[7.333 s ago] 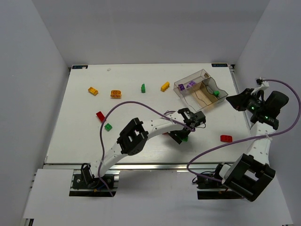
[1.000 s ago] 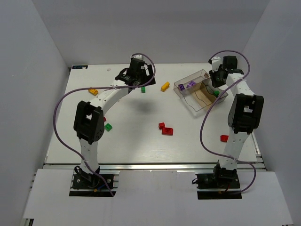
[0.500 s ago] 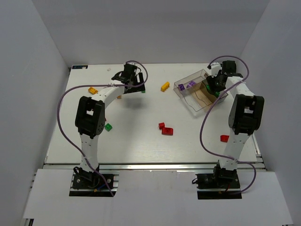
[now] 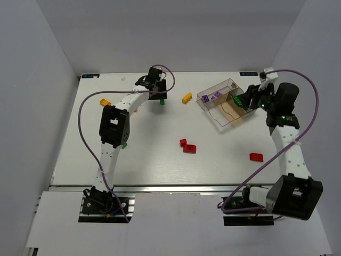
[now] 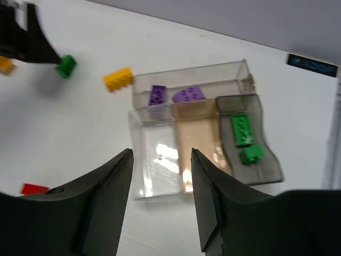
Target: Sort the legos into containers by color
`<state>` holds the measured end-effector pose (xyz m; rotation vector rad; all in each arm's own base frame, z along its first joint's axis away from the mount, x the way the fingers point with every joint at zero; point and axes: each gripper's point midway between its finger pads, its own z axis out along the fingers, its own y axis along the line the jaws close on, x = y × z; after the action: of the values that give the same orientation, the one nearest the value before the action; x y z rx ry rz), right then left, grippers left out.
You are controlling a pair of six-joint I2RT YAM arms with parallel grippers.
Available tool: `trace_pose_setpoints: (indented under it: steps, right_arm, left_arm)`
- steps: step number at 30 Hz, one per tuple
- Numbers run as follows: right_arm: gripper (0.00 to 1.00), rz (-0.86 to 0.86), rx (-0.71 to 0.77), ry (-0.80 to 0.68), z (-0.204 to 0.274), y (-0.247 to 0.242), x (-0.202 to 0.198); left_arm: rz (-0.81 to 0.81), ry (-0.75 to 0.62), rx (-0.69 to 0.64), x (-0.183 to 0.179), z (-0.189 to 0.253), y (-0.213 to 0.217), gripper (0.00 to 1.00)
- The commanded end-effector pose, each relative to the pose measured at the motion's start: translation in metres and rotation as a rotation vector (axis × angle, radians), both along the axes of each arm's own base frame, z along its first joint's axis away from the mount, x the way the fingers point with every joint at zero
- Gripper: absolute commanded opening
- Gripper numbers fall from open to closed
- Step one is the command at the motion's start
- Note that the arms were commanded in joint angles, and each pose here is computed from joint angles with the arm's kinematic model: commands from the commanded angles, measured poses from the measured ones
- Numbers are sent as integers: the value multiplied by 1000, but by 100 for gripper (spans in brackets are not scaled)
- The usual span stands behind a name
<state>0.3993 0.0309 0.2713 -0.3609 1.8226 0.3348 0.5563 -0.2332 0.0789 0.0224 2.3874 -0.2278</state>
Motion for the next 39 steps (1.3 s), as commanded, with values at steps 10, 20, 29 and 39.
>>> trace_pose_setpoints:
  steps: [10, 20, 29, 39]
  right_arm:
    - [54, 164, 170, -22, 0, 19, -32]
    - [53, 172, 210, -9, 1, 15, -38]
    - [0, -29, 205, -24, 1, -21, -29]
    - [0, -314, 274, -77, 12, -73, -34]
  left_arm:
    - [-34, 28, 33, 4, -11, -17, 73]
    - [7, 6, 42, 7, -6, -12, 13]
    - [-416, -188, -335, -42, 113, -117, 0]
    - [-771, -55, -1138, -109, 174, -261, 0]
